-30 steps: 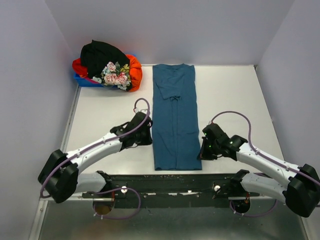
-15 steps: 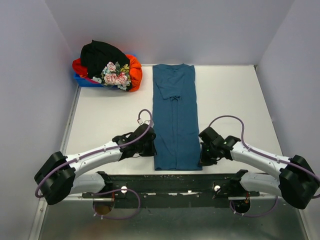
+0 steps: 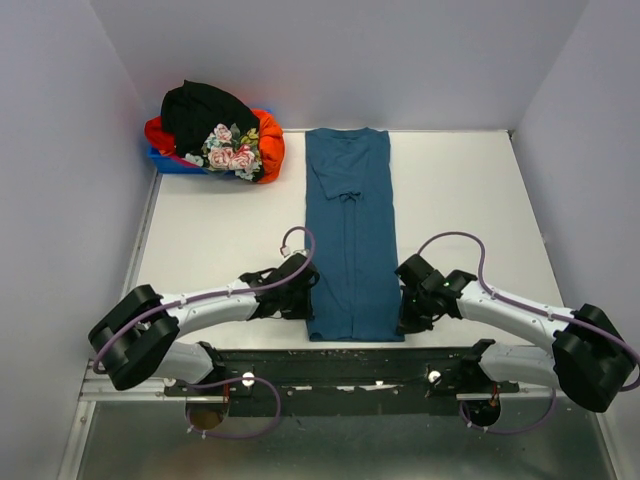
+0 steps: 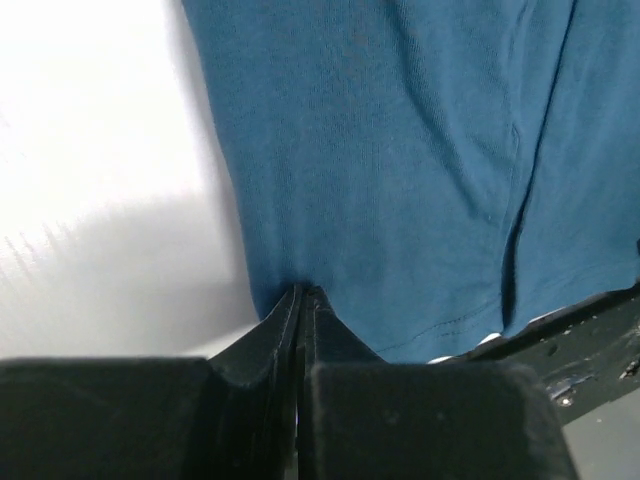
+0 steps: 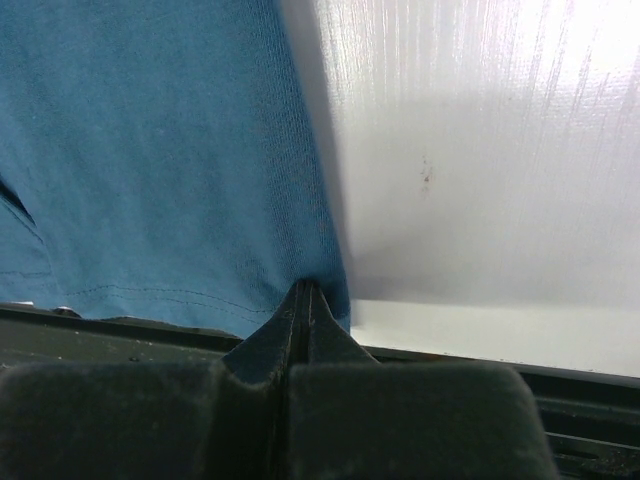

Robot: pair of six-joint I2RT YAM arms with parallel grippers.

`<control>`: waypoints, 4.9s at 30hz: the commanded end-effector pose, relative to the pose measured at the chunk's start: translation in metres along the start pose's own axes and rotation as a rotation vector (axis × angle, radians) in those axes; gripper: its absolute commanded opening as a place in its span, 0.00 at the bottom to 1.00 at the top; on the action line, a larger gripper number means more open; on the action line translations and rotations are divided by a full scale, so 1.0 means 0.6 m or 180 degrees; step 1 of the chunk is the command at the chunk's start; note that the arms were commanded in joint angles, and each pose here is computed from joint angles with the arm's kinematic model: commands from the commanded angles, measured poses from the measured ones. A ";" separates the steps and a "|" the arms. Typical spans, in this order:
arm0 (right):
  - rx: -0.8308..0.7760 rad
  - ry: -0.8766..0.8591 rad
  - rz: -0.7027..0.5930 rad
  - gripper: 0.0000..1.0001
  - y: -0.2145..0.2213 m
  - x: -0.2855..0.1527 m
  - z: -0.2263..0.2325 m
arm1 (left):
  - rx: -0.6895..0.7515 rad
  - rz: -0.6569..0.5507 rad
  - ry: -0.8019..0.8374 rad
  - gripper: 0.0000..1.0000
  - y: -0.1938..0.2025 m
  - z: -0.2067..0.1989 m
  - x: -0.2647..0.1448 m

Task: Fold and stack the t-shirts
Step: Grab the bottom of the folded rectangular tshirt with both arms, then fold the folded rectangular tshirt in 1/3 of the way

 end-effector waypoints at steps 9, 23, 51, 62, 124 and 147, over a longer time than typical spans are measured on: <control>-0.0005 0.0147 -0.0031 0.01 0.006 -0.027 -0.005 | 0.0147 -0.0065 0.0120 0.12 0.000 -0.038 -0.059; -0.0007 0.0126 0.0036 0.01 0.014 -0.013 -0.009 | 0.0097 0.0363 -0.0061 0.13 0.055 0.005 -0.008; -0.0007 0.0214 0.0021 0.47 0.025 -0.008 -0.023 | -0.0123 0.0423 0.0008 0.39 0.078 0.033 -0.046; 0.0007 0.0192 0.0108 0.17 0.032 0.003 -0.025 | -0.0125 0.0306 0.0080 0.36 0.068 0.021 -0.079; 0.0375 0.0151 -0.0765 0.01 -0.434 -0.045 -0.017 | -0.0512 -0.1086 0.0067 0.00 -0.391 -0.101 0.030; 0.0473 0.0037 -0.0788 0.01 -0.556 0.001 -0.030 | -0.0706 -0.1057 0.0140 0.00 -0.497 -0.095 0.080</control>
Point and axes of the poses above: each gripper's point midway between its finger pads, its own x axis out along the fingers, its own z axis along the line the jaws close on, y = z × x, the point moved 10 cm from there along -x, back along the fingers, and after that the axes turned 13 degrees about -x, right-handed, at the moved point
